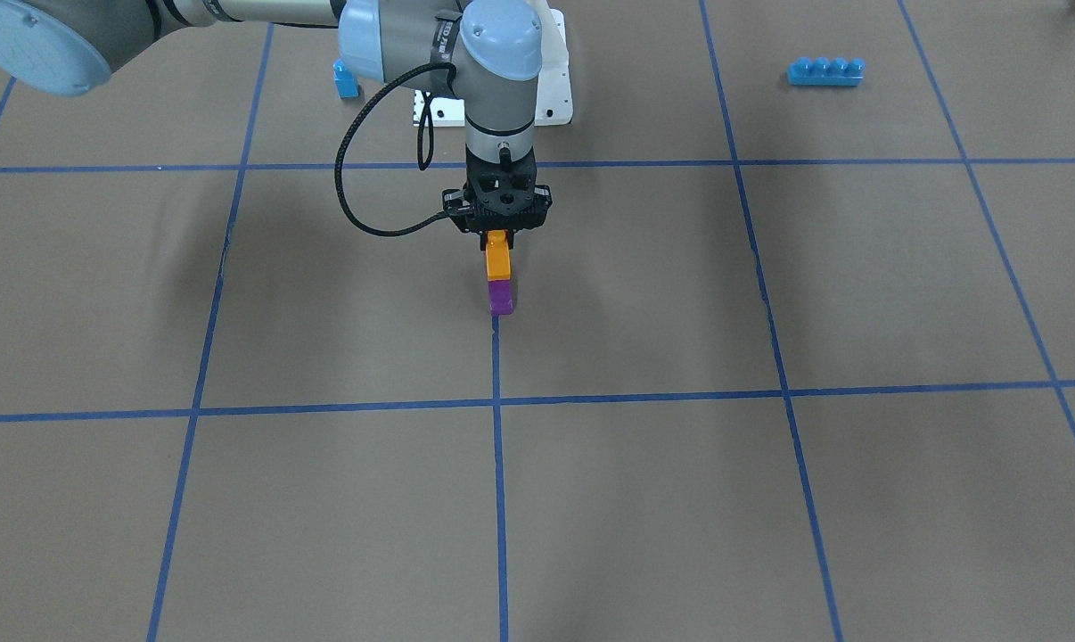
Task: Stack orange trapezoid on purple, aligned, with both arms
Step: 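Lower the orange trapezoid onto the purple one, adjusting its alignment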
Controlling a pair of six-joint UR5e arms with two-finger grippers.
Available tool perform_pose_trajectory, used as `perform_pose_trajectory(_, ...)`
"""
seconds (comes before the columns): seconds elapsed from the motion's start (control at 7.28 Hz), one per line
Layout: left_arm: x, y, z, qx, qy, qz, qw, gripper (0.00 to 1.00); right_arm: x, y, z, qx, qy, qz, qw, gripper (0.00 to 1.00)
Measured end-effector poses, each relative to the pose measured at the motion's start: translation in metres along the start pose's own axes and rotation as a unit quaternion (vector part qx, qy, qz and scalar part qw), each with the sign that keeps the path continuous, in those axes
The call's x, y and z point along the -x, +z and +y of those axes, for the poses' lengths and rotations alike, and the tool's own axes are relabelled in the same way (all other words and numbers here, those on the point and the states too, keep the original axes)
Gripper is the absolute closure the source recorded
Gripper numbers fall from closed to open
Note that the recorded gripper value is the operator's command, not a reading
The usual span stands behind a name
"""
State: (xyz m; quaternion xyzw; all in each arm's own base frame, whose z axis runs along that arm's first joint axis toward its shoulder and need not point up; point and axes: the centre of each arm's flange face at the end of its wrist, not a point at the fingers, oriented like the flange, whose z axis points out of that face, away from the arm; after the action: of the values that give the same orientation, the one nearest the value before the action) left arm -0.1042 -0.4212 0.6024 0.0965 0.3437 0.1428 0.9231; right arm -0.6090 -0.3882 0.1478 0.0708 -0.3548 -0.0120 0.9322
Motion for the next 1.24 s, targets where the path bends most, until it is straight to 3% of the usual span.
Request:
perform_pose_trajectory(0.82, 0.0, -0.001, -0.001, -0.001, -0.002, 0.0, 1.0, 0.0, 0.004, 0.005, 0.008, 0.002, 0.001, -0.001, 1.0, 1.0)
perform_pose_trajectory(1.24, 0.0, -0.001, -0.002, -0.001, -0.002, -0.001, 1.0, 0.0, -0.001, 0.011, 0.01, -0.005, 0.018, -0.02, 0.9996, 1.0)
